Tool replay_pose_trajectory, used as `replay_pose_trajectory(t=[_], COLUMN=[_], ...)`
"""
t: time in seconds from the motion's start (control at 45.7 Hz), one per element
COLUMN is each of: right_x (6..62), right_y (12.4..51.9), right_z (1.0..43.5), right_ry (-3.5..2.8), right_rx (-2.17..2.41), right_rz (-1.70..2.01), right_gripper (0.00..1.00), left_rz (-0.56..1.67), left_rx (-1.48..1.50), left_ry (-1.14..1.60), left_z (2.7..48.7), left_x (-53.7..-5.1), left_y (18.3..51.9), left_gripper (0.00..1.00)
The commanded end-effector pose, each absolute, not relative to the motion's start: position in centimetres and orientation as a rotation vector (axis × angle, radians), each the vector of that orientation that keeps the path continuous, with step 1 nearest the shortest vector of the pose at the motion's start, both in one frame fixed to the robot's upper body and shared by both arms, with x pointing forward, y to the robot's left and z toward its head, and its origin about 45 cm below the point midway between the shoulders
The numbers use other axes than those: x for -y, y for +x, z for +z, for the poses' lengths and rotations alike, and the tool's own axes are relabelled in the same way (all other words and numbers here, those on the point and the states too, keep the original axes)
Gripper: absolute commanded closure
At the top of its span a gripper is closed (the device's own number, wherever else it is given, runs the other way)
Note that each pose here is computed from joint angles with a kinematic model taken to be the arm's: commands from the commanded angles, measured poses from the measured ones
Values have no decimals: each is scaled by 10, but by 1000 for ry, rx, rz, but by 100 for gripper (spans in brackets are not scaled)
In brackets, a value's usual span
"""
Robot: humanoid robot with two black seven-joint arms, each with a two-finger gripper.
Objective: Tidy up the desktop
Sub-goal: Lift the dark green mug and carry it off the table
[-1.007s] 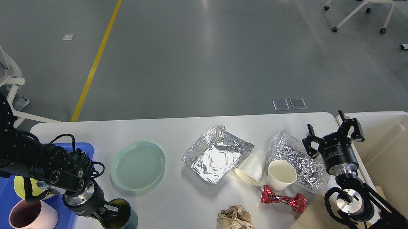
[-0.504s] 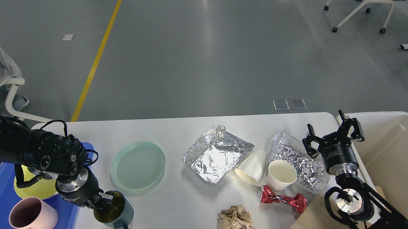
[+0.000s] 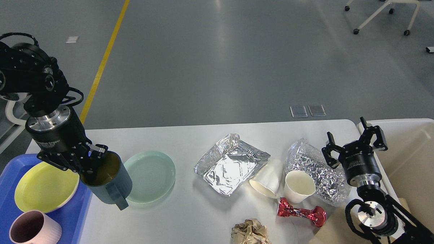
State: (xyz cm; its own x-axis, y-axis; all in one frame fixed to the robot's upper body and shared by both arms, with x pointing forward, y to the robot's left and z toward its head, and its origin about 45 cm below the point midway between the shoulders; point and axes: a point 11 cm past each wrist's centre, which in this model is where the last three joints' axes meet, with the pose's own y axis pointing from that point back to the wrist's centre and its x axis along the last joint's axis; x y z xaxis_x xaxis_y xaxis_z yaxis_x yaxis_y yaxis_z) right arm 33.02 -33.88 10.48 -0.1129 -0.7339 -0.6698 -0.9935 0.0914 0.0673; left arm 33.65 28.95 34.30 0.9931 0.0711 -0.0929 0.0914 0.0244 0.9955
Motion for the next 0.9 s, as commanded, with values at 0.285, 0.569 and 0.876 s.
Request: replay_pose_trajectory(t=[0.285, 0.569, 0.876], right_x=[339, 339, 339], right_y=[330, 330, 330], right_z=[105, 105, 105], right_ry=[-1691, -1692, -1691], right_rx=[-1903, -1902, -1903], right_rz=[725, 725, 726], right_gripper=[0, 0, 0], left_rz=[88, 171, 435], left_rx=[-87, -147, -218], left_ry=[1525, 1486, 1514], left_z=[411, 407, 405], left_x=[-258, -292, -421], left_y=[315, 321, 336], left_gripper=[100, 100, 99])
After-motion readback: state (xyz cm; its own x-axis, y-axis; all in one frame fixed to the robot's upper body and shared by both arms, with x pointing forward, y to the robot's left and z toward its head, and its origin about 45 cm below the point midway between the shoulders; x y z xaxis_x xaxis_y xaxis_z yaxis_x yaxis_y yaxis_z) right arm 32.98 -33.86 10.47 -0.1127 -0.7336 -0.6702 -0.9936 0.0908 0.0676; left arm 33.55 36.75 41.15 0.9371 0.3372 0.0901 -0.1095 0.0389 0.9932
